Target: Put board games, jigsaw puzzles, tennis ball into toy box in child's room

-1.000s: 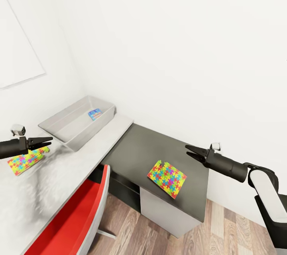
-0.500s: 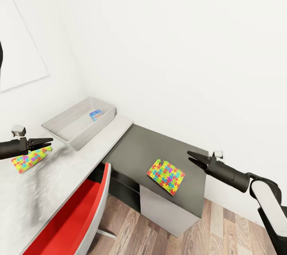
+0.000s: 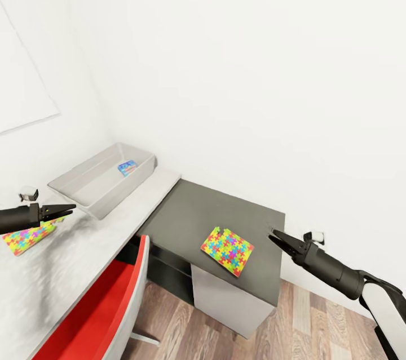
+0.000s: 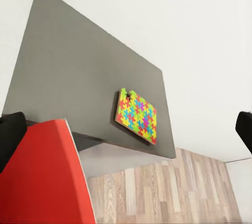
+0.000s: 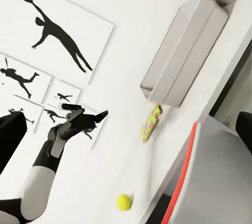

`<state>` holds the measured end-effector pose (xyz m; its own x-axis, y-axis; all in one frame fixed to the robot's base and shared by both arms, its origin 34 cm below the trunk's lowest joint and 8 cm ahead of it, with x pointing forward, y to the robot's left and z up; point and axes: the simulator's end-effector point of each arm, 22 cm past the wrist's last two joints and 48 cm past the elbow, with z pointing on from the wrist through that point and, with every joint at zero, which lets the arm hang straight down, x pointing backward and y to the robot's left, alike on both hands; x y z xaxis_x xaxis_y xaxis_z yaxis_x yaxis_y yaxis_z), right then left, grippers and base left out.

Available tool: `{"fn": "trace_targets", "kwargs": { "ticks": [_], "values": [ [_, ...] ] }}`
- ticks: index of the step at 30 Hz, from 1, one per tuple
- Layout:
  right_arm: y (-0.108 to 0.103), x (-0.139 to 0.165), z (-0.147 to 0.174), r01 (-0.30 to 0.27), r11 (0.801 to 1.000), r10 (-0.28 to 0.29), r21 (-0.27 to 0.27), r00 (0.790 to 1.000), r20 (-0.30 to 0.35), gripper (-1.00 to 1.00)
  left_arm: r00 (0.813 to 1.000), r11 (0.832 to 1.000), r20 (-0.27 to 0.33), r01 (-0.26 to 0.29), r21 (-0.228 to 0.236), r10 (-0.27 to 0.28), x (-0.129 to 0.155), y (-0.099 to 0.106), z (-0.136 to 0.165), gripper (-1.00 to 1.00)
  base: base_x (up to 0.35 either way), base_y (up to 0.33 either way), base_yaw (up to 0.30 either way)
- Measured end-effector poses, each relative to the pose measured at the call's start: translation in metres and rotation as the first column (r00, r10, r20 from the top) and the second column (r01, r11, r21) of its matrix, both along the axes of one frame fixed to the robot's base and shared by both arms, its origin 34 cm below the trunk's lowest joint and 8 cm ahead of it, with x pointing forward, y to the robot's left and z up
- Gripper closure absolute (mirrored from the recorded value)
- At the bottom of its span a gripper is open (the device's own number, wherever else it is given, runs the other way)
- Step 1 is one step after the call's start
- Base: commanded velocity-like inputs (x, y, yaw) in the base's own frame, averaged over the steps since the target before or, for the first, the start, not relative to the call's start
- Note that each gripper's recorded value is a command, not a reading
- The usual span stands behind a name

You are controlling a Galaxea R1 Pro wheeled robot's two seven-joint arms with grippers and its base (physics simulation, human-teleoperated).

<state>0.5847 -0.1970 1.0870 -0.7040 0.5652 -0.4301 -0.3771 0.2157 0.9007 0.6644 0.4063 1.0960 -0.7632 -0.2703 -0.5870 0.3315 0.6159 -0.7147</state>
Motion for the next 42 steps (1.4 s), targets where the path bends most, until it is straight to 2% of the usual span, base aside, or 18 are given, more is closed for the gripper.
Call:
{"fn": "trace_targets", "kwargs": {
  "ticks": [9, 14, 18, 26, 32, 42],
  "values": [
    [-0.004, -0.027, -0.017, 0.035, 0.999, -0.035, 0.009, 0.999, -0.013, -1.00, 1.000, 1.000, -0.009, 0.005, 0.010, -0.004, -0.013, 0.002, -0.009, -1.00, 0.000, 0.000, -0.178],
    [-0.006, -0.038, -0.009, 0.048, 0.998, -0.050, 0.041, 0.998, 0.045, -1.00, 1.000, 1.000, -0.007, 0.006, 0.010, -0.006, -0.015, 0.002, -0.007, -1.00, 0.000, 0.000, -0.180],
    [-0.008, -0.041, -0.005, 0.049, 0.998, -0.052, 0.048, 0.997, 0.065, -1.00, 1.000, 1.000, -0.003, 0.009, 0.010, -0.009, -0.016, 0.000, -0.006, -1.00, 0.000, 0.000, -0.185],
    [-0.012, -0.041, -0.004, 0.056, 0.998, -0.058, 0.034, 0.996, 0.073, -1.00, 1.000, 1.000, 0.013, 0.021, 0.006, -0.021, -0.016, -0.007, 0.000, -1.00, 0.000, 0.000, -0.206],
    [-0.011, -0.042, -0.008, 0.056, 0.998, -0.056, 0.002, 0.995, 0.076, -1.00, 1.000, 1.000, 0.020, 0.016, 0.004, -0.016, -0.017, -0.005, 0.004, -1.00, -0.002, -0.007, -0.216],
    [-0.014, -0.039, -0.003, 0.083, 0.996, -0.081, -0.014, 0.990, 0.114, -1.00, 0.999, 1.000, 0.030, 0.017, 0.003, -0.017, -0.018, -0.006, 0.010, -1.00, -0.047, -0.100, -0.214]
  ]
}}
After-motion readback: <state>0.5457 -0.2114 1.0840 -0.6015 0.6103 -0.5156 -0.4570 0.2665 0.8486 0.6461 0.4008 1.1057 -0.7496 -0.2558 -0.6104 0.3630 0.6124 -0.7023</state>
